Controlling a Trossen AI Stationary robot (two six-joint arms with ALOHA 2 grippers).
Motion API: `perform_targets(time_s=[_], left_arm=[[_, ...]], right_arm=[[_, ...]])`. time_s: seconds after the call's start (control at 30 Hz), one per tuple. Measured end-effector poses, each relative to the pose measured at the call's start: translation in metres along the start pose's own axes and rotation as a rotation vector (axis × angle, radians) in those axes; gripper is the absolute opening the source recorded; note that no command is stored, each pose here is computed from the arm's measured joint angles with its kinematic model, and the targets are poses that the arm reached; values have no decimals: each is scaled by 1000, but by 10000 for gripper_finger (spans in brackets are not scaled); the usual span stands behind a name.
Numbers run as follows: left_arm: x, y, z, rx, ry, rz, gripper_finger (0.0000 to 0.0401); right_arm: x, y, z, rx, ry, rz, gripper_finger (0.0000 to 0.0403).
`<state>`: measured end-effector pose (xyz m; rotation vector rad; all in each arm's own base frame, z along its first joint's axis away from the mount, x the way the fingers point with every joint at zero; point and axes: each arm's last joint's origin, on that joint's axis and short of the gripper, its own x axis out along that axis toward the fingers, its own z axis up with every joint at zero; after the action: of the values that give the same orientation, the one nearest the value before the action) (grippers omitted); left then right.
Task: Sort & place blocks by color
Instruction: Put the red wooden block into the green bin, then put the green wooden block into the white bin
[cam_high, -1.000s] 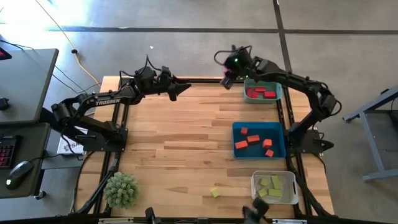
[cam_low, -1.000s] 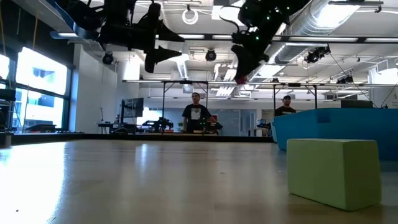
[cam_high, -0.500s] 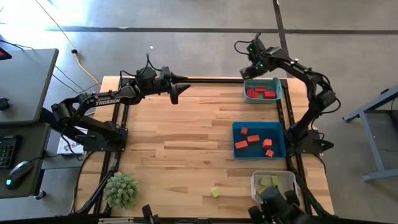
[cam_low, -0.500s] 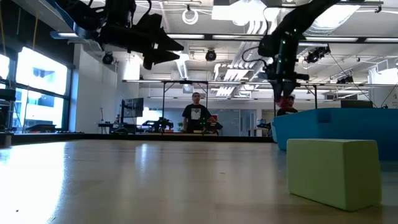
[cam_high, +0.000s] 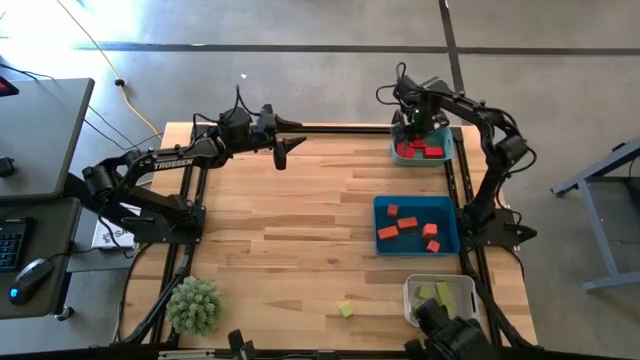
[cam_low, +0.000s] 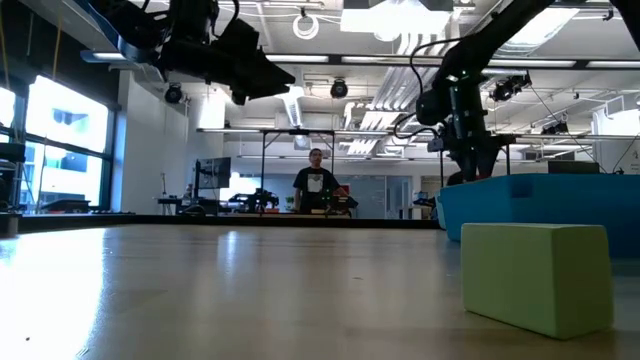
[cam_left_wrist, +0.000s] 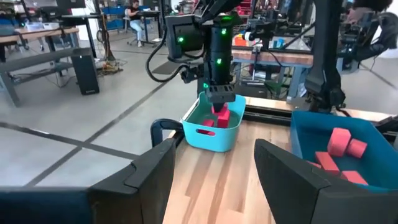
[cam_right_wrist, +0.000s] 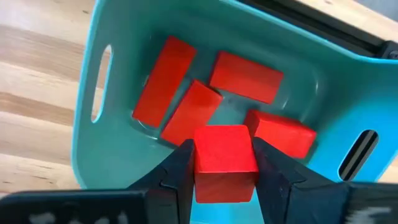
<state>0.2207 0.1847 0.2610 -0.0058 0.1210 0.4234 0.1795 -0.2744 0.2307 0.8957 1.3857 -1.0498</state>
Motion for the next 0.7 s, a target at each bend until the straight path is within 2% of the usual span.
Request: perform_targets(time_s=[0.27,0.43,0.53,0.7], left_arm=[[0,0,0,40,0,-3,209],[0,0,0,45,0,-3,209],[0,0,0,44,0,-3,209],[0,0,0,44,0,-4,209]], right_arm=[[4,1,1,-1,19,-7,116],[4,1,1,5,19,-6,167],[4,1,0,48,21,-6,199],[3,4,-1,70,36,62,210]])
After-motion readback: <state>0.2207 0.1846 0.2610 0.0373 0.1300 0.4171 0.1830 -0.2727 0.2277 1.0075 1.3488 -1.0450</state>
